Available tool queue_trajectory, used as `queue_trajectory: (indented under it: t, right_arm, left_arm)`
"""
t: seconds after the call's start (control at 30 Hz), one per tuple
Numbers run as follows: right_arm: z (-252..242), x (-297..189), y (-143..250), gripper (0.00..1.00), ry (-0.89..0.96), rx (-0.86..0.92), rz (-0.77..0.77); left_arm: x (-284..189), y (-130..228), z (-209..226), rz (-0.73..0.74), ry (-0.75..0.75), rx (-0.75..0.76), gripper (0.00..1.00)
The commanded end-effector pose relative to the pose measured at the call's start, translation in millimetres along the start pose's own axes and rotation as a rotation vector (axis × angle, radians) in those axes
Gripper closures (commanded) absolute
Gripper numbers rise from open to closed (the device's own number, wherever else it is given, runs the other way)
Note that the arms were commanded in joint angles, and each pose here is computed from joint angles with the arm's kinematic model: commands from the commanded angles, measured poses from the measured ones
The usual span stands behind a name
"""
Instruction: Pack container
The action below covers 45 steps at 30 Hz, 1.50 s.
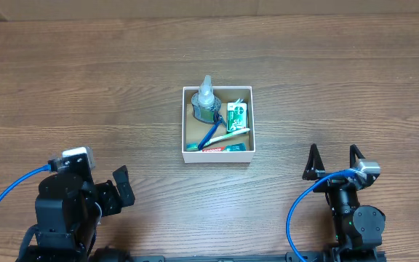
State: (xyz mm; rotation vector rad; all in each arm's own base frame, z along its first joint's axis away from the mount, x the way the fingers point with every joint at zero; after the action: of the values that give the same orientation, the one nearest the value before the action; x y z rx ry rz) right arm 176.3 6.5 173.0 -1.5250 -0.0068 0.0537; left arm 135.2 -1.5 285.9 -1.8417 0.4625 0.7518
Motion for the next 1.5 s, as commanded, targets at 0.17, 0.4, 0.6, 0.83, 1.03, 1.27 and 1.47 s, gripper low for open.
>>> queue_trajectory:
  t: [0.17, 0.4, 0.6, 0.83, 1.03, 1.27, 1.47]
  right_arm:
    - [1, 0, 2, 0.0, -0.015, -0.007, -0.004]
    - [1, 0, 2, 0.0, -0.015, -0.007, -0.004]
    - [1, 0, 2, 0.0, -0.015, -0.007, -0.004]
    - [1, 0, 2, 0.0, -0.015, -0.007, -0.004]
    - [1, 0, 2, 0.0, -0.015, -0.007, -0.004]
    - [1, 0, 2, 0.0, -0.015, -0.007, -0.004]
    - [1, 0, 2, 0.0, -0.015, -0.007, -0.004]
  left_arm:
    - [1, 1, 0, 0.007, 0.003, 0.01, 0.0]
    - [1, 1, 0, 0.007, 0.003, 0.01, 0.0]
    - [1, 1, 0, 0.007, 0.003, 0.01, 0.0]
    - [0, 12, 9, 0.003, -0.036, 0.061, 0.0]
    - [39, 45, 21, -0.126, 0.02, 0.067, 0.0]
    - [80, 40, 11, -0.511, 0.178, 0.194, 0.0]
    - [86, 33, 4, -0.777, 0.245, 0.265, 0.0]
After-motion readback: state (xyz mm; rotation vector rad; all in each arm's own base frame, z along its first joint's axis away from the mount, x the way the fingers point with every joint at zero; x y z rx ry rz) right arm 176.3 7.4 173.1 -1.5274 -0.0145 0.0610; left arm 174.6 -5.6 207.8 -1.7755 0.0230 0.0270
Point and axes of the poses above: each gripper's point midway between its finger pads, its own x axis out along the fingers, its own z axis along the line the jaws close on, y = z × x, the point moved 7 cm from there along -x, back along the fingers, and after that the axes turned 9 degrees about -x, right-handed, at the moved point
